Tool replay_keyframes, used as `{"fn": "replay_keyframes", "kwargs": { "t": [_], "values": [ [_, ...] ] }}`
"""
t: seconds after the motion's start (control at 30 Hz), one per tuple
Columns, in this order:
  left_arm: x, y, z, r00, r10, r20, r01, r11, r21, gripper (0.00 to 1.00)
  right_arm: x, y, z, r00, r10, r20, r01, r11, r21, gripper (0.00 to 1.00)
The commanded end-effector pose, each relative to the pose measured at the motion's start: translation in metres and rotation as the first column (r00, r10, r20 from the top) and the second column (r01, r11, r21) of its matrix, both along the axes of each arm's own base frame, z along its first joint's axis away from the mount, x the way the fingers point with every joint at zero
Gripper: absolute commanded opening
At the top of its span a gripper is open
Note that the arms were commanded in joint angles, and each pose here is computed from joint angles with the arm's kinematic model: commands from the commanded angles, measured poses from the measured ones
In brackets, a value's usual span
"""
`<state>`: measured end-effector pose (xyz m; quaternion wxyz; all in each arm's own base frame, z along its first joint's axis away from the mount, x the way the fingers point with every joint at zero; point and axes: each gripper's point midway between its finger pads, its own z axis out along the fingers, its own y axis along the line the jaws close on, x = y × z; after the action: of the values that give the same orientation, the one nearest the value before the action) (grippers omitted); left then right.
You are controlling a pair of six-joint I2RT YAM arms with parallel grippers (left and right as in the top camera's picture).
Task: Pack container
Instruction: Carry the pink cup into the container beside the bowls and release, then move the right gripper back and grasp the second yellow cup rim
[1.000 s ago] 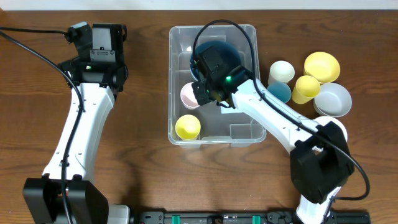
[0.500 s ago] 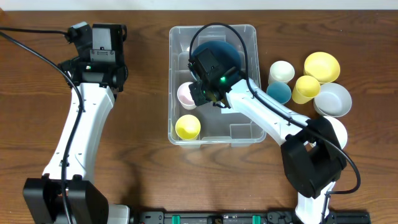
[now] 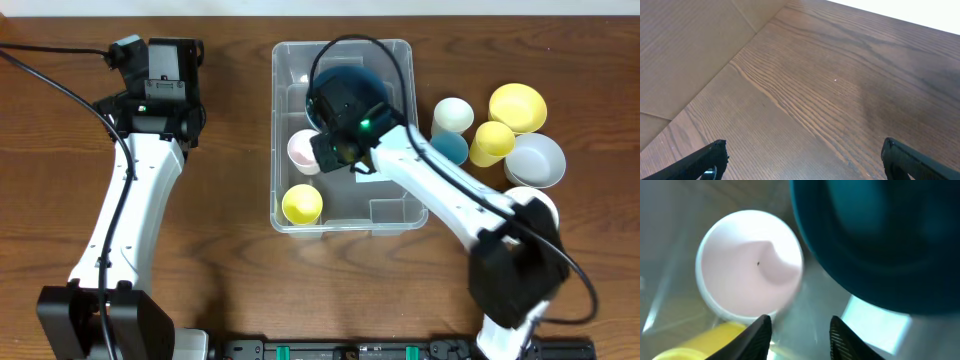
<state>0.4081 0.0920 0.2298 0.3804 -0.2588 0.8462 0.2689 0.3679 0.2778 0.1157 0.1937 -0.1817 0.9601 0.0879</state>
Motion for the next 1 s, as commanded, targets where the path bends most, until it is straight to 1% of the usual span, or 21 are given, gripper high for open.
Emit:
{"fn": "replay_keyframes", "kwargs": {
  "t": [0.0, 0.1, 0.2, 0.33, 0.4, 0.5, 0.7, 0.83, 0.97],
  "values": [
    [-0.004, 0.004, 0.008, 1.0, 0.015, 0.012, -0.015, 1.0, 0.02, 0.98, 0.003, -0.008, 0.069, 0.988, -0.028, 0.151, 0.024, 0.999, 0.031, 0.41],
    [-0.004, 0.004, 0.008, 1.0, 0.014, 0.012, -0.015, 1.0, 0.02, 0.98, -0.004, -0.015, 0.092, 0.982, -0.028, 0.185, 0.02, 0.999, 0.044, 0.44],
    [-0.004, 0.004, 0.008, 1.0, 0.014, 0.012, -0.015, 1.0, 0.02, 0.98, -0.009, -0.042, 0.111, 0.969, -0.074, 0.234, 0.08, 0.997, -0.015, 0.45],
    [-0.004, 0.004, 0.008, 1.0, 0.014, 0.012, -0.015, 1.0, 0.02, 0.98, -0.013, -0.098, 0.128, 0.937, -0.208, 0.282, 0.247, 0.963, -0.112, 0.54],
    [-0.004, 0.004, 0.008, 1.0, 0.014, 0.012, -0.015, 1.0, 0.02, 0.98, -0.015, -0.126, 0.13, 0.92, -0.278, 0.276, 0.324, 0.935, -0.141, 0.57],
    [-0.004, 0.004, 0.008, 1.0, 0.014, 0.012, -0.015, 1.0, 0.02, 0.98, -0.015, -0.16, 0.125, 0.904, -0.357, 0.237, 0.4, 0.902, -0.166, 0.61],
    [-0.004, 0.004, 0.008, 1.0, 0.015, 0.012, -0.015, 1.0, 0.02, 0.98, -0.01, -0.216, 0.103, 0.855, -0.505, 0.113, 0.517, 0.845, -0.135, 0.62],
    [-0.004, 0.004, 0.008, 1.0, 0.014, 0.012, -0.015, 1.0, 0.02, 0.98, -0.01, -0.256, 0.088, 0.797, -0.599, 0.077, 0.604, 0.784, -0.142, 0.65],
    [-0.004, 0.004, 0.008, 1.0, 0.015, 0.012, -0.015, 1.0, 0.02, 0.98, -0.009, -0.295, 0.072, 0.73, -0.68, 0.07, 0.682, 0.716, -0.149, 0.66]
  ]
}}
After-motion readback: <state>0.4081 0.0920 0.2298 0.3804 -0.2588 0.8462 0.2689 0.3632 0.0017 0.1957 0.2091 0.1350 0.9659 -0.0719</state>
